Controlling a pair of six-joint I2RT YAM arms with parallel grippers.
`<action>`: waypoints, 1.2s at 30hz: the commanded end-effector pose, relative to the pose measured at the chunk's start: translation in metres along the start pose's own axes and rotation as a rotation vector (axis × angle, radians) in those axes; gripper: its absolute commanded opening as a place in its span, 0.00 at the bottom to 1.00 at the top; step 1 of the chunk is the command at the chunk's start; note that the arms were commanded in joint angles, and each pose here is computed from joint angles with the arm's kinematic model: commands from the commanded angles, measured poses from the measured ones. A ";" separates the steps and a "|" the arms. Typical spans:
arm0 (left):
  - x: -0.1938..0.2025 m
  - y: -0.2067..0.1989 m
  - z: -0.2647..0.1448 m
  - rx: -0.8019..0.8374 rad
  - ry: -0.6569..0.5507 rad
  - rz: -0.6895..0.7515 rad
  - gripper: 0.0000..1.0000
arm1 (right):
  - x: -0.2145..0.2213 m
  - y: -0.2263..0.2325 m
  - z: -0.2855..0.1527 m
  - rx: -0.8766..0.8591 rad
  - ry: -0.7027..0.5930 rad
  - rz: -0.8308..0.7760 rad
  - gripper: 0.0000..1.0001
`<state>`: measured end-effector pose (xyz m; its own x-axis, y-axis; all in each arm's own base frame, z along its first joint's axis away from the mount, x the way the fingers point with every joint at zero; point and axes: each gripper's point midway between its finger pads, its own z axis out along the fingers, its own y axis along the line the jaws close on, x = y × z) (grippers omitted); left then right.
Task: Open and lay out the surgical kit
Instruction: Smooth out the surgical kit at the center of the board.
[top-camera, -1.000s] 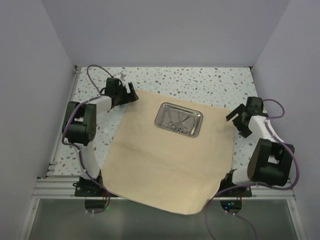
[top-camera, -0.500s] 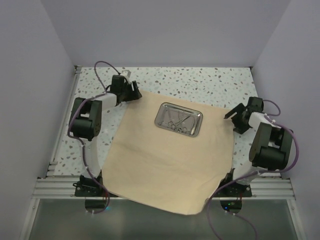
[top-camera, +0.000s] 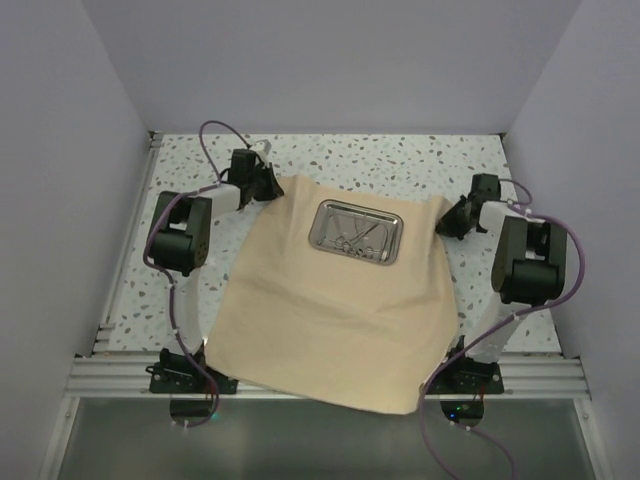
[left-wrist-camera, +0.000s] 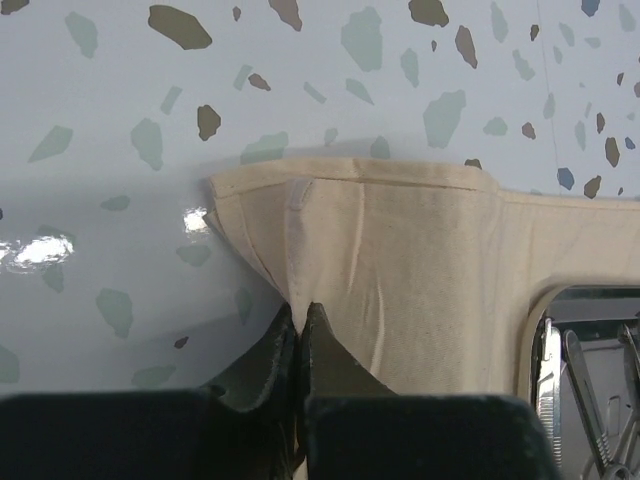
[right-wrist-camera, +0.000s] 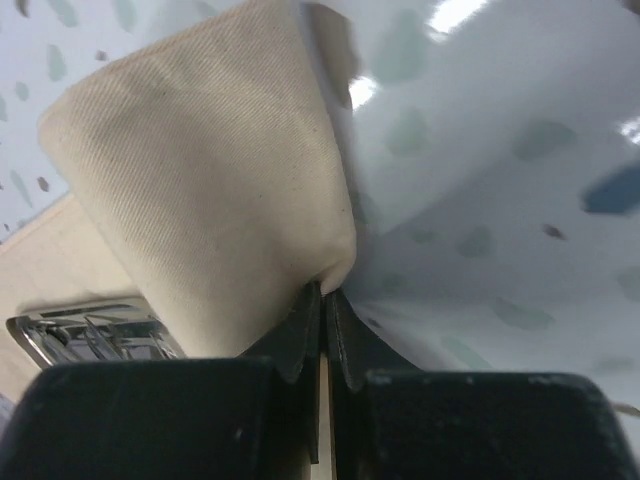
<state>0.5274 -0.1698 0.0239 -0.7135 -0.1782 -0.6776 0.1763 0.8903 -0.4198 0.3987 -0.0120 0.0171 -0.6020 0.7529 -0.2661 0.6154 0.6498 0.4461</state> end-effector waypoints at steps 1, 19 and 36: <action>0.014 0.028 0.004 -0.101 0.057 -0.025 0.00 | -0.019 0.047 0.010 -0.043 -0.032 -0.049 0.00; -0.103 0.092 -0.004 -0.258 -0.070 -0.115 0.00 | -0.112 0.163 0.040 -0.154 -0.110 -0.061 0.00; -0.150 0.114 -0.001 -0.283 -0.147 -0.124 0.07 | -0.109 0.126 0.086 -0.122 -0.060 0.005 0.00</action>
<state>0.6469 -0.0599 0.0660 -0.6491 -0.3083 -0.6955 -0.0793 0.9366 -0.3412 0.5773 -0.0041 0.0267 -0.5731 0.7522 -0.3251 0.5602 0.6492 0.5144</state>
